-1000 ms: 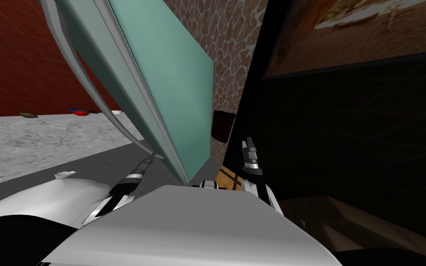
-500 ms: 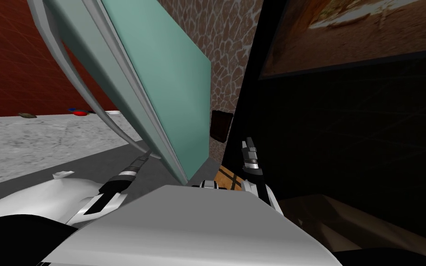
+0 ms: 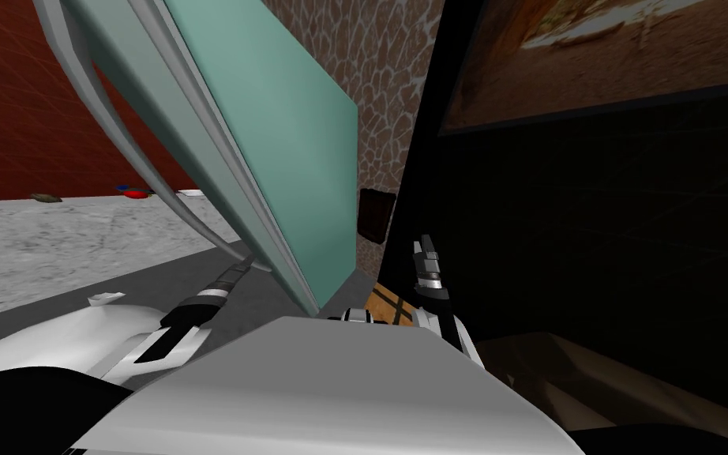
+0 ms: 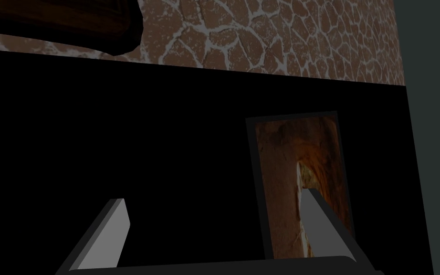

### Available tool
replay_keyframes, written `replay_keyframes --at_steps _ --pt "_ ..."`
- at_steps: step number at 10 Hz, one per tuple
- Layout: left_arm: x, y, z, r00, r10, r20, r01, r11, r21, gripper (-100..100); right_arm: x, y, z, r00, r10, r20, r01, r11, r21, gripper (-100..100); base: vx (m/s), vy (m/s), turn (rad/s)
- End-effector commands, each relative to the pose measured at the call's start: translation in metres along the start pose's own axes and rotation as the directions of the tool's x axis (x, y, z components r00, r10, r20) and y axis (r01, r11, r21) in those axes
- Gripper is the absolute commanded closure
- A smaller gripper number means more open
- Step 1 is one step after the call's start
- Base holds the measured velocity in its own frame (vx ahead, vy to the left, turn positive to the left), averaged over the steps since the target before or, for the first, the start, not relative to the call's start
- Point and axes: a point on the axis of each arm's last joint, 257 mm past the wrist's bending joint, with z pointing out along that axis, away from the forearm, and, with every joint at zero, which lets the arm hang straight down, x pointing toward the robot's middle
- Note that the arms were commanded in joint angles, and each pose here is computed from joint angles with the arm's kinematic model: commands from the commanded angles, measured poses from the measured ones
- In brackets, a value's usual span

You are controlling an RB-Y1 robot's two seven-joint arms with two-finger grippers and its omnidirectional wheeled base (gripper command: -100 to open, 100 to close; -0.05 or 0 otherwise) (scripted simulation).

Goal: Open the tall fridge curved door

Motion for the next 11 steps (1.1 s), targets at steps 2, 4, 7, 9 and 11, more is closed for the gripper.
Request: replay_keyframes --at_steps 2,4,7,9,11 --pt "0.004 -0.007 -0.002 0.9998 0.000 -0.018 0.000 0.9997 0.024 100 0.000 0.000 0.000 1.000 0.000 0.000 0.000 1.000 0.000 0 -0.110 0.154 -0.040" --pt "0.009 -0.016 -0.003 0.9994 0.001 -0.036 0.001 0.9987 0.051 100 0.000 0.000 0.000 1.000 0.000 0.000 0.000 1.000 0.000 0 -0.163 0.204 -0.023" --pt "0.018 -0.033 -0.007 0.9974 0.000 -0.072 0.007 0.9944 0.105 100 0.000 0.000 0.000 1.000 -0.001 0.000 0.001 1.000 0.000 0 -0.179 0.294 -0.029" --pt "0.028 -0.050 -0.013 0.9938 -0.001 -0.111 0.018 0.9874 0.157 100 0.000 0.000 0.000 1.000 0.000 0.000 0.000 1.000 0.000 0 -0.209 0.274 -0.058" --pt "0.034 -0.058 -0.016 0.9914 -0.002 -0.131 0.026 0.9828 0.183 100 0.000 0.000 0.000 1.000 0.000 0.000 0.000 1.000 0.000 0 -0.170 0.272 -0.017"
